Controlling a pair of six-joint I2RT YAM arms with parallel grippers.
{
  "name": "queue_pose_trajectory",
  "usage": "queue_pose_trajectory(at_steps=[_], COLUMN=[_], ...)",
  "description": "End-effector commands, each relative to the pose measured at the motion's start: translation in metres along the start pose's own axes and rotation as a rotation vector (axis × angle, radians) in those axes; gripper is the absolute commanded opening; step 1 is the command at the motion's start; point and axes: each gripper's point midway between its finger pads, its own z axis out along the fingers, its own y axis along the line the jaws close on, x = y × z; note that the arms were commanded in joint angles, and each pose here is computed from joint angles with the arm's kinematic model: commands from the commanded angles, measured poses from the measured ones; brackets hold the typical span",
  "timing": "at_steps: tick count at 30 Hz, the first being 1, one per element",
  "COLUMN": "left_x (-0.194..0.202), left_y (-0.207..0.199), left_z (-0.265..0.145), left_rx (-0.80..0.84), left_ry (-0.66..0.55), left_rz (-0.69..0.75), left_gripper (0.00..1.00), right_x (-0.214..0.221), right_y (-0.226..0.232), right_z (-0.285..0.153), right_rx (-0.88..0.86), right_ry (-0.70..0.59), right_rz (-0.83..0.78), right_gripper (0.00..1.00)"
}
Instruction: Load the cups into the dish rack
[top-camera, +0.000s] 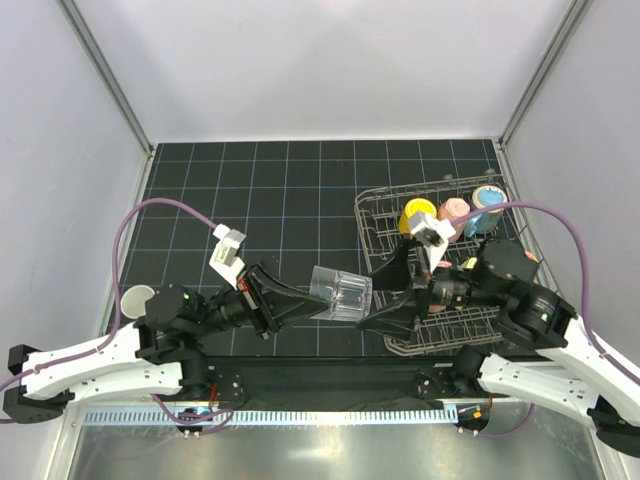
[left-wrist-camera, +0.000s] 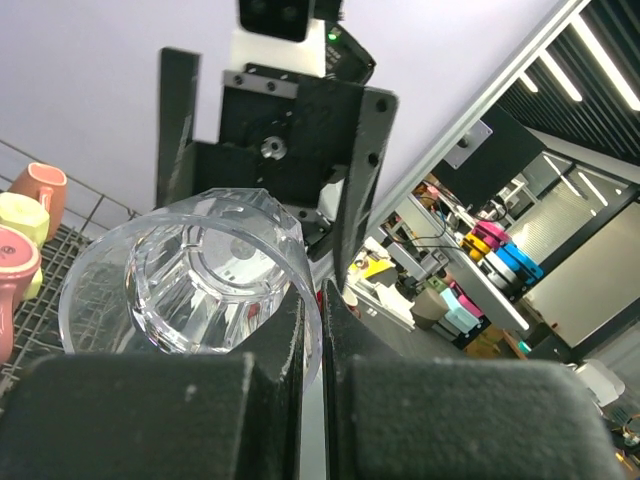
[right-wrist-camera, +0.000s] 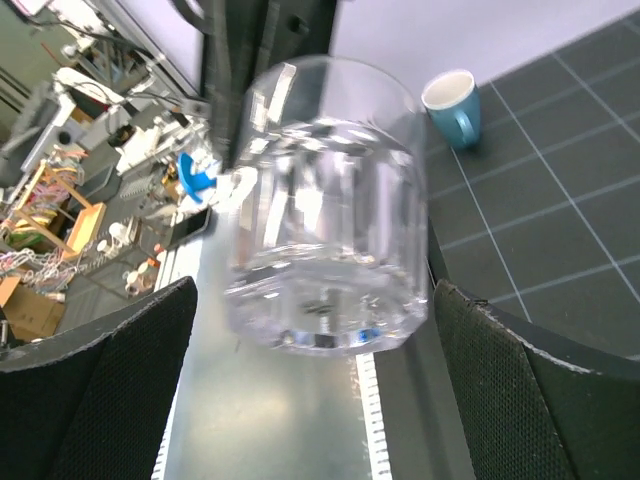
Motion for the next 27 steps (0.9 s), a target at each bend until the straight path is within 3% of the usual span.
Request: queue_pose_trajectory(at_steps=[1,12,18,19,22,27], left_x=[-0.020,-0.023,-0.023,-0.024,-0.026,-0.029], left_y=[-0.024,-0.021,-0.018,-0.018,-0.018,-0.017], left_z=[-0.001,-0.004,-0.002,-0.001,0.000,0.003], left_rx=[0.108,0.125,0.119,0.119,0.120,0.124], left_ry=[-0.084,-0.145,-0.153,-0.156,-0.167,-0.195], left_rz=[0.022,-0.008,-0.009,-0.008,0.000,0.013], left_gripper=[0.01,0.00,0.01,0.00,0.00,0.01], right_x=[-0.023,-0.026,-0.037,-0.036,-0.034,-0.035], right_y=[0.016,0.018,0.021,0.021,0.019,0.012], right_z=[-0.007,0.003,0.001,0.002,0.004,0.007], right_rx=[-0.042,-0.098,-0.095,-0.095,-0.094,-0.060], right_ry=[-0.104,-0.142,-0.185,-0.181,-0.168,-0.178], right_rz=[-0.045,0.000,-0.004,-0.001,0.008,0.022], right_gripper=[1.00,0.93,0.82,0.74,0.63,0.61])
